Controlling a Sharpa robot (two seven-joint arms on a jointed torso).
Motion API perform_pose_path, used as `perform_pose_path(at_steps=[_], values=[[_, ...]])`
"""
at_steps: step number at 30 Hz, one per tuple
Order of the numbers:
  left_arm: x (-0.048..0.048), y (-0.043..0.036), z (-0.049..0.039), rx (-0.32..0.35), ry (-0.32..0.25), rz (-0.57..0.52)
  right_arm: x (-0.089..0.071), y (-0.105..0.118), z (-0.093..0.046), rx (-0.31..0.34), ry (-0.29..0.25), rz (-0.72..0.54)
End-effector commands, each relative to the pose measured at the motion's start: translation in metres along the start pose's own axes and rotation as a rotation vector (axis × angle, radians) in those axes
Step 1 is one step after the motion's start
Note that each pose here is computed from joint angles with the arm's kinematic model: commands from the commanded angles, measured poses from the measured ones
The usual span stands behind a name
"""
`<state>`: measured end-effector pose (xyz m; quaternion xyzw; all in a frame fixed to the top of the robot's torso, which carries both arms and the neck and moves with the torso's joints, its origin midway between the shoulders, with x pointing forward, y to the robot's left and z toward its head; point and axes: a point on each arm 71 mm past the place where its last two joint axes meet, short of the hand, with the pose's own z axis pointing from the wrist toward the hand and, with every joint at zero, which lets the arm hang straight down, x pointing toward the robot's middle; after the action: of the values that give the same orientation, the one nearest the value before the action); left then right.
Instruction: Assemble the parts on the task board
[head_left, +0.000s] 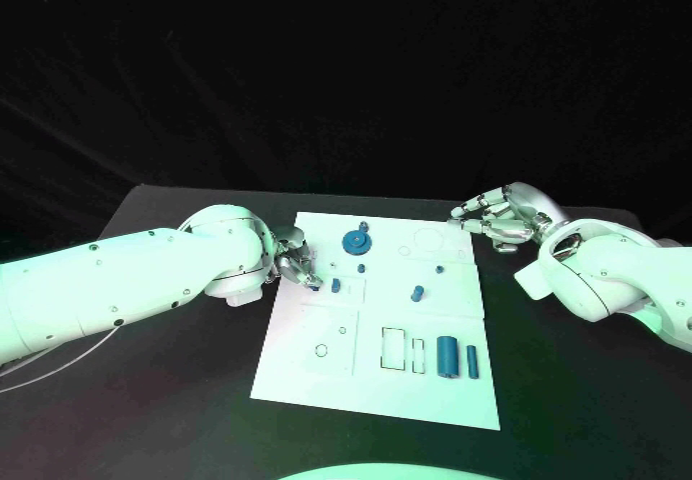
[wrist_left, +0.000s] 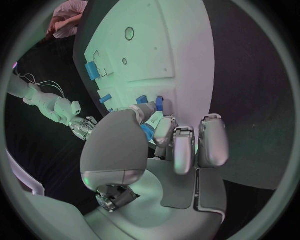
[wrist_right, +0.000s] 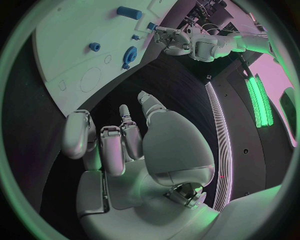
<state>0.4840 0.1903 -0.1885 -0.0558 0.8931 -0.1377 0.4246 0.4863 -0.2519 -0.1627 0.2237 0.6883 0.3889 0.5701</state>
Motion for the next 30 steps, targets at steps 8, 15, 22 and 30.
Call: perform_pose_path(at_steps=[8, 15, 22, 30], values=[[0.0047, -0.0044, 0.0025, 0.002, 0.039, 0.027, 0.0005, 0.0004, -0.0004, -0.005, 0.006, -0.002], [0.0050, -0.0043, 0.0036, -0.004, 0.046, 0.037, 0.0004, 0.0004, -0.0006, -0.005, 0.006, -0.002], [0.0038, -0.0023, 0.0043, -0.017, 0.038, 0.052, 0.0002, 0.0003, -0.0008, -0.005, 0.005, -0.002], [0.0022, -0.0009, 0.0047, -0.025, 0.022, 0.059, -0.0001, 0.0001, -0.0010, -0.004, 0.005, -0.002]])
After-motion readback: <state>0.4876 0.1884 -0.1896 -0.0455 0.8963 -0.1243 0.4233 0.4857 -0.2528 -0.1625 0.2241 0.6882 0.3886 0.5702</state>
